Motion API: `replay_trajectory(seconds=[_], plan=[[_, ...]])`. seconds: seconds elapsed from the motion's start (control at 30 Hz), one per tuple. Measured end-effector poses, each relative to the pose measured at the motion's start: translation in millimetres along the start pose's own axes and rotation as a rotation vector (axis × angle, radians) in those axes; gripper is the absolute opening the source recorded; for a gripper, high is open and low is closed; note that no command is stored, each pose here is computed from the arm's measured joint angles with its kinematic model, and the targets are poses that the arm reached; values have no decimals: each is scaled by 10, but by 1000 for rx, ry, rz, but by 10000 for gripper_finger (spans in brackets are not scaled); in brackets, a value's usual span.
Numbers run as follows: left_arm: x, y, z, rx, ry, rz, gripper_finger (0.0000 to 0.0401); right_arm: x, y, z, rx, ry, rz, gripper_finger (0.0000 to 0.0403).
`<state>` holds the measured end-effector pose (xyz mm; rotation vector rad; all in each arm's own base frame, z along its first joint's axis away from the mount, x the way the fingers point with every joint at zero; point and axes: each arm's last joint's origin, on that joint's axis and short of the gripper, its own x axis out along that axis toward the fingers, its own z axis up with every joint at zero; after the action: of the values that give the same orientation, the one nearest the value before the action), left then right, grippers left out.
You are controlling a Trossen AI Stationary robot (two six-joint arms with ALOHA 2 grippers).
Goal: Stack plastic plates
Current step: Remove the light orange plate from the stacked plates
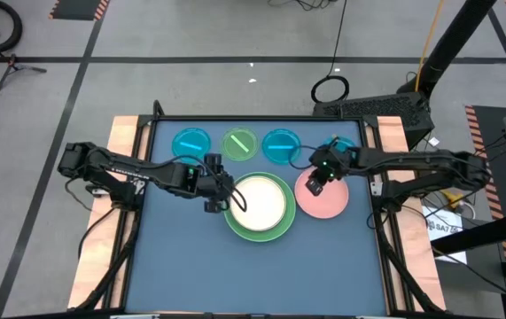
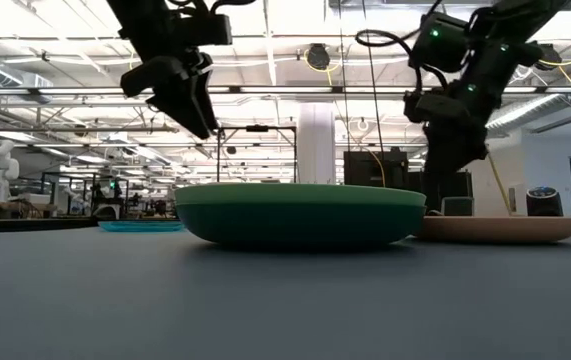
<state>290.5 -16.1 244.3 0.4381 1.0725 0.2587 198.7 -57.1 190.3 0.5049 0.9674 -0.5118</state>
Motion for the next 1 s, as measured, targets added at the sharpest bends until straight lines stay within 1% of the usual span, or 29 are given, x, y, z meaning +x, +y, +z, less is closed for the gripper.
replay_trajectory(seconds=[0.2,0.43,0.5,0.57,0.7,0.87,1.0], plan=[[-3,-2,-45,-6,42,3,223,0,175,178,-86,-56,42,98],[-154,65,-147,-83,80,81,223,120,462,390,-212,-97,88,98],[-220,63,-178,-99,45,104,223,161,550,462,-255,-115,99,98],[-270,41,-279,-90,34,121,223,216,642,522,-310,-125,109,98],[-384,69,-434,-121,-38,187,223,331,801,637,-398,-119,114,98],[-578,181,-524,-221,-117,255,223,518,939,774,-479,-141,114,98],[-656,220,-552,-270,-150,258,223,676,982,845,-507,-132,37,98]])
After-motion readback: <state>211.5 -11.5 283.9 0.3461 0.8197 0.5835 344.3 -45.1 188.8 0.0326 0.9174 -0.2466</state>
